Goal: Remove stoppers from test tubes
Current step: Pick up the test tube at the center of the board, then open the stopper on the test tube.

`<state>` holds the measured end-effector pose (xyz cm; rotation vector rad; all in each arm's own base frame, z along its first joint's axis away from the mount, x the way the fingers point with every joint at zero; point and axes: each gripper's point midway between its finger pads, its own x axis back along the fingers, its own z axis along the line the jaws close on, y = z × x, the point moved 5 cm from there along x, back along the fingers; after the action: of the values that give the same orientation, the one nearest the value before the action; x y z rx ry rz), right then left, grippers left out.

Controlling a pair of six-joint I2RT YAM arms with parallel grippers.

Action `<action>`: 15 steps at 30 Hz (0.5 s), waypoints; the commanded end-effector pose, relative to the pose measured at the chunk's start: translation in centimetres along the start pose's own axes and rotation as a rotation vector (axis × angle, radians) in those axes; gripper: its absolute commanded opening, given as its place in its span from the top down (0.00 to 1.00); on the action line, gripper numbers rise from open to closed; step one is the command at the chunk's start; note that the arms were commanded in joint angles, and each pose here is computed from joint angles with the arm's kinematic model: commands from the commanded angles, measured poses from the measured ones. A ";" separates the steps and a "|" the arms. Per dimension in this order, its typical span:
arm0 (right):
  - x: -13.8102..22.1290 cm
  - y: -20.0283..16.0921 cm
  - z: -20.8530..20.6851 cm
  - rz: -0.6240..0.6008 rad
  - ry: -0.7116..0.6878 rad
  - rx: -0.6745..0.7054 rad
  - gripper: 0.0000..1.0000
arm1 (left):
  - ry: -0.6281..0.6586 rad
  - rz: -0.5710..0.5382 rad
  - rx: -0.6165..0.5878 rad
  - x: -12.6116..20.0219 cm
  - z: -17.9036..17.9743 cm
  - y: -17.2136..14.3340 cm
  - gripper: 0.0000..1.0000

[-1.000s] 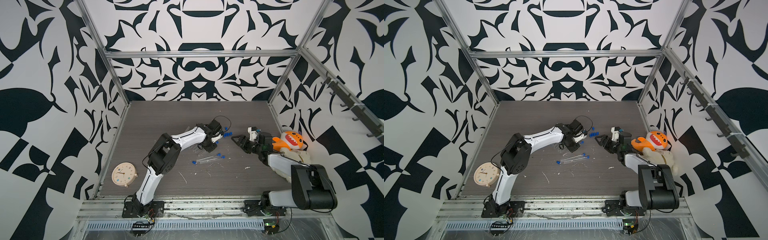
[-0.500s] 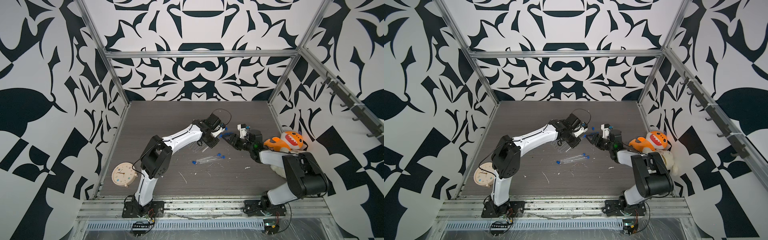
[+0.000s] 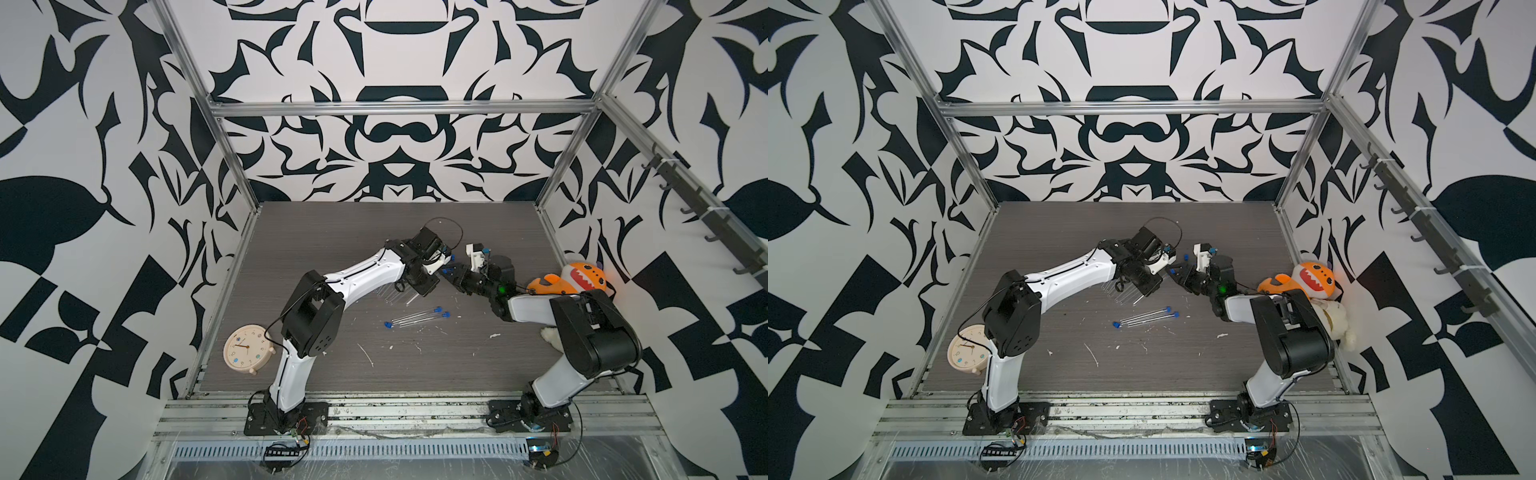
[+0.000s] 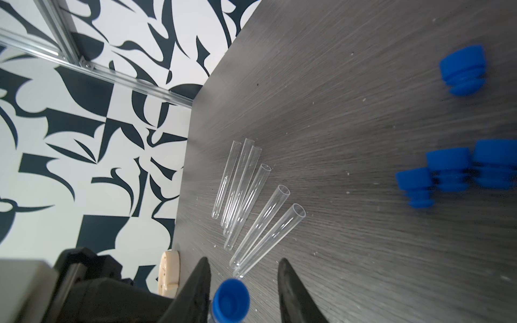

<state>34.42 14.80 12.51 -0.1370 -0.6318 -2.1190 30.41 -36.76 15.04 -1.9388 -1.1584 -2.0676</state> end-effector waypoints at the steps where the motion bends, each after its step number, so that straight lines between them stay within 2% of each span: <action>1: 0.0 1.7 2.2 -0.057 0.060 0.060 0.67 | -0.019 -0.026 0.007 1.2 -0.2 0.4 1.00; 15: 0.0 2.4 2.9 -0.088 0.074 0.058 0.97 | -0.013 -0.007 0.007 0.9 0.0 0.0 1.00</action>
<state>34.91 14.90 13.26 -0.1125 -0.6245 -2.1410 30.51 -36.73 15.07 -1.9390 -1.1636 -2.0660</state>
